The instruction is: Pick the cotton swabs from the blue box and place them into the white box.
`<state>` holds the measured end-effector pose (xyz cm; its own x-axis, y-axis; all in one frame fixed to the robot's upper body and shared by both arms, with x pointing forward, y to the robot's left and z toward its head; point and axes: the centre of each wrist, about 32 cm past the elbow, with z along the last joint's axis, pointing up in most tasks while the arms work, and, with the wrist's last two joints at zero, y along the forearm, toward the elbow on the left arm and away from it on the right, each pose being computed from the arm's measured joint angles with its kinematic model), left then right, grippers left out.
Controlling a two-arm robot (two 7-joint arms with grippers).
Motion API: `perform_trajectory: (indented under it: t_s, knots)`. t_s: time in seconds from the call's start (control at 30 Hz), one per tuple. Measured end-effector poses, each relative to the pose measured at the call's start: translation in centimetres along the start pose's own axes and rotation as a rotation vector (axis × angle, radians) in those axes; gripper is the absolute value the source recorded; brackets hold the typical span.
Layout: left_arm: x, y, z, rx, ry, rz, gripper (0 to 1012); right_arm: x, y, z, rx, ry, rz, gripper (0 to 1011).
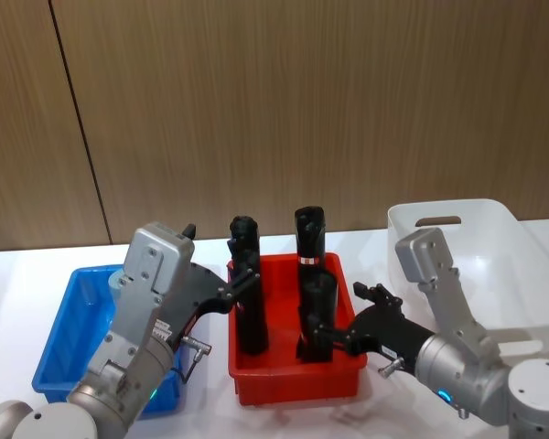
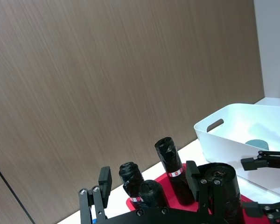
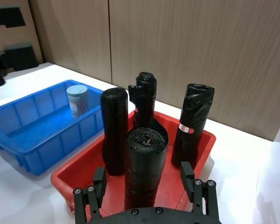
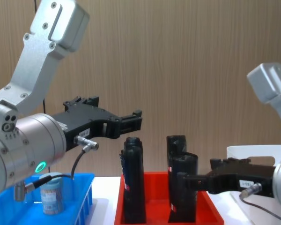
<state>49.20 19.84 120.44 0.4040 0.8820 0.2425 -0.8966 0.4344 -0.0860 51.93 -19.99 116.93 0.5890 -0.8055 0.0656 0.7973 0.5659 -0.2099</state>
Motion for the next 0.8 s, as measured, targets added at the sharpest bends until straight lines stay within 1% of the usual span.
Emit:
perform_trajectory:
  t_s: [0.37, 0.8]
  knots:
    - [0.00, 0.00, 0.00, 0.000, 0.000, 0.000, 1004, 0.2, 1.7, 0.0, -0.020, 0.013, -0.007, 1002]
    - [0.00, 0.00, 0.00, 0.000, 0.000, 0.000, 1004, -0.2, 3.5, 0.2, -0.031, 0.019, -0.003, 1002]
